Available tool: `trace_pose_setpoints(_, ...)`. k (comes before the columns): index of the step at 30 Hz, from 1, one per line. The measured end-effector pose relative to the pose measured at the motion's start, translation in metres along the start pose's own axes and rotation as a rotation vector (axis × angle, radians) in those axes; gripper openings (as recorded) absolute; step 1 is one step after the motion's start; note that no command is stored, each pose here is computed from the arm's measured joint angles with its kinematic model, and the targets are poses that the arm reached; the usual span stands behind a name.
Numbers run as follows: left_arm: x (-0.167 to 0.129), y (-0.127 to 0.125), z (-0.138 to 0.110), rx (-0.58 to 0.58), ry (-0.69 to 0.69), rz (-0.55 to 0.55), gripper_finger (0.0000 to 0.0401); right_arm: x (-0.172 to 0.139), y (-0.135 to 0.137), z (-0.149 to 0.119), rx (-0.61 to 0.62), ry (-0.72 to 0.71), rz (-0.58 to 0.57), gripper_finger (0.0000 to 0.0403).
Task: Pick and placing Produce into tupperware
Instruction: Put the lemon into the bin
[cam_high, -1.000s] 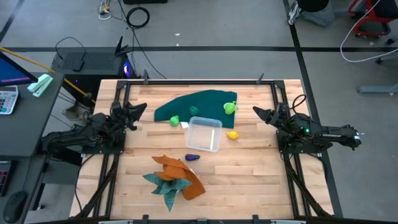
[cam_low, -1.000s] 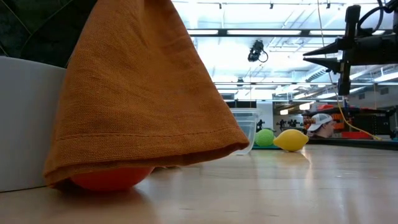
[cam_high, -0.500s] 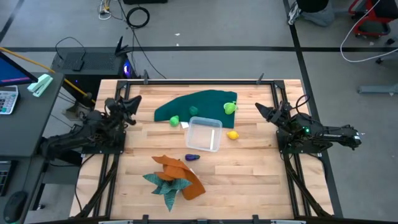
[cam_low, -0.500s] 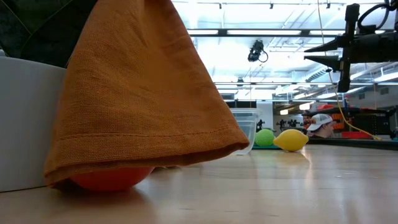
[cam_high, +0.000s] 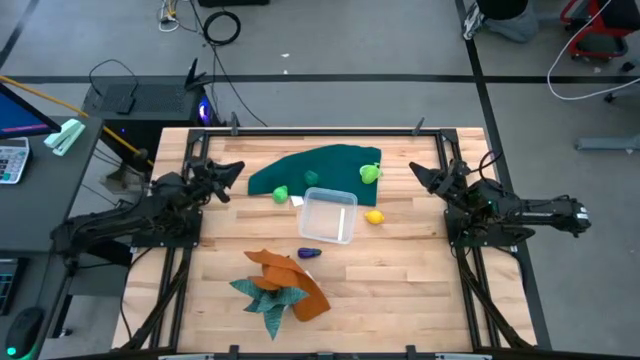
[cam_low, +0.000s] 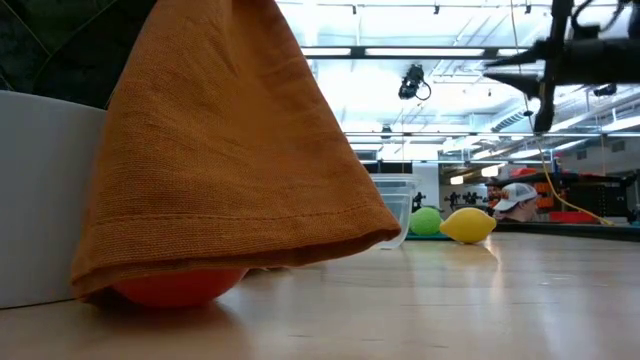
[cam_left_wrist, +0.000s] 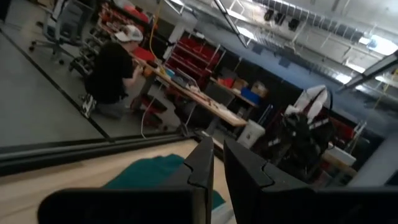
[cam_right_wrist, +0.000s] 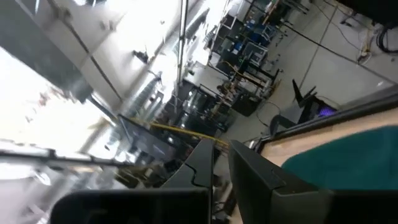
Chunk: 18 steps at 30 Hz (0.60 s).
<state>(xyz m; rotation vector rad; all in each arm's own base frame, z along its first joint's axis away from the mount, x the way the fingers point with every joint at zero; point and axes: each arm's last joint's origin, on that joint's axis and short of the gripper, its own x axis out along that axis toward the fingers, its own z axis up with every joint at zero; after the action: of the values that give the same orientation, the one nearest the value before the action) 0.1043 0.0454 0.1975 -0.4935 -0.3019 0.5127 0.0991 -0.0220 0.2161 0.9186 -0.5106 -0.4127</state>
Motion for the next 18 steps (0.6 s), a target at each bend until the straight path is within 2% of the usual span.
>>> trace_pose_setpoints(6,0.003,0.0,-0.003,0.005,0.032,-0.015,0.0041,0.031,0.04,0.011,-0.226,0.067,-0.065,0.0017)
trace_pose_setpoints(10,0.004,-0.001,-0.004,0.004,0.059,-0.05,0.0039,0.052,0.062,0.014,-0.362,0.224,-0.173,0.0017)
trace_pose_setpoints(13,0.004,-0.003,-0.003,-0.006,0.062,-0.083,0.0037,0.067,0.077,0.02,-0.422,0.351,-0.239,0.0015)
trace_pose_setpoints(18,0.004,-0.005,0.001,-0.057,0.029,-0.106,0.004,0.092,0.105,0.041,-0.528,0.458,-0.245,0.0008)
